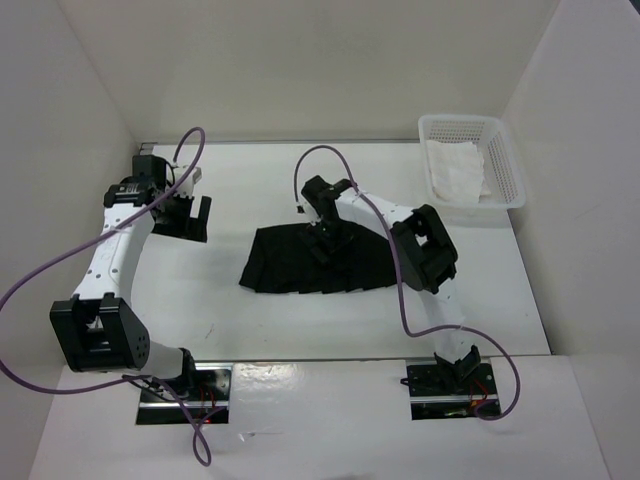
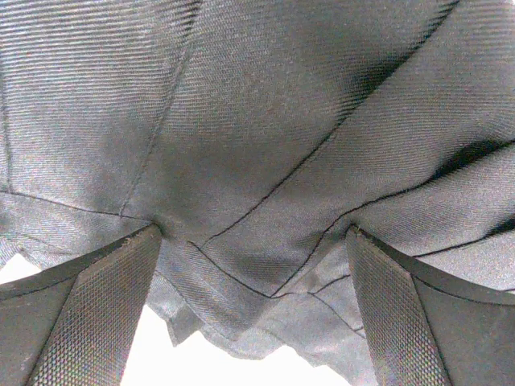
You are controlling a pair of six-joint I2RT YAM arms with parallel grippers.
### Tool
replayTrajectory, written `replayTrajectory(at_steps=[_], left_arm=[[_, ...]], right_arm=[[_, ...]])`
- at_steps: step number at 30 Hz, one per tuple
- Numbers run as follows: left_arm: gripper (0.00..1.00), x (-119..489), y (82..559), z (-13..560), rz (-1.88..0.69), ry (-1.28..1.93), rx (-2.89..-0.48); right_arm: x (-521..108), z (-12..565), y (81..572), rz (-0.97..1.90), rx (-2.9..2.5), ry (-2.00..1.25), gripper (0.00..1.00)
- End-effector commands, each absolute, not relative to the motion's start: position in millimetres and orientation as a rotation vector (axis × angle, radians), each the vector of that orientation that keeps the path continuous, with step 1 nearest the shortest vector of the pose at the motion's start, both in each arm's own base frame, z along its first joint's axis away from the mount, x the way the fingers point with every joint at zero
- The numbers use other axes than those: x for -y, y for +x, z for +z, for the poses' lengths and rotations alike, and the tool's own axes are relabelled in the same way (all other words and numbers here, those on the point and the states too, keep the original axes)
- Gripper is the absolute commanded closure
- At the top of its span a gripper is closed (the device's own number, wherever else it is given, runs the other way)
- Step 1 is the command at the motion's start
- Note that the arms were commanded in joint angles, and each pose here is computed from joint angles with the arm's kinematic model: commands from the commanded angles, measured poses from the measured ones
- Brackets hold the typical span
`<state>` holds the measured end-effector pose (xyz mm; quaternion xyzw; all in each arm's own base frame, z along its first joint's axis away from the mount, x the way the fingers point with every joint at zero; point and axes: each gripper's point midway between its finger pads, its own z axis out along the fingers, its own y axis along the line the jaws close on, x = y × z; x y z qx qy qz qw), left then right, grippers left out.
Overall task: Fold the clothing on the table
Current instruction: Fold the skirt
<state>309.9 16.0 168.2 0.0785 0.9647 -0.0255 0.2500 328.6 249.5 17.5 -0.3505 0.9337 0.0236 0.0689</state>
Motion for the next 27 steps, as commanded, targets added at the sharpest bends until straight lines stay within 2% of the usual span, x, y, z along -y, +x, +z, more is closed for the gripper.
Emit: replayTrajectory(at_steps=[1, 14, 27], left_arm=[[0.00, -17, 318, 181, -0.070, 0.202, -2.589], [0.00, -17, 322, 176, -0.095, 0.195, -2.604], [0.00, -16, 323, 170, -0.112, 0.197, -2.620]], right_arm=[[-277, 12, 358, 0.156, -2.722, -1.047, 0.00], [-320, 34, 396, 0.142, -2.553, -1.094, 0.00], [-333, 36, 435, 0.053, -2.468, -1.104, 0.00]])
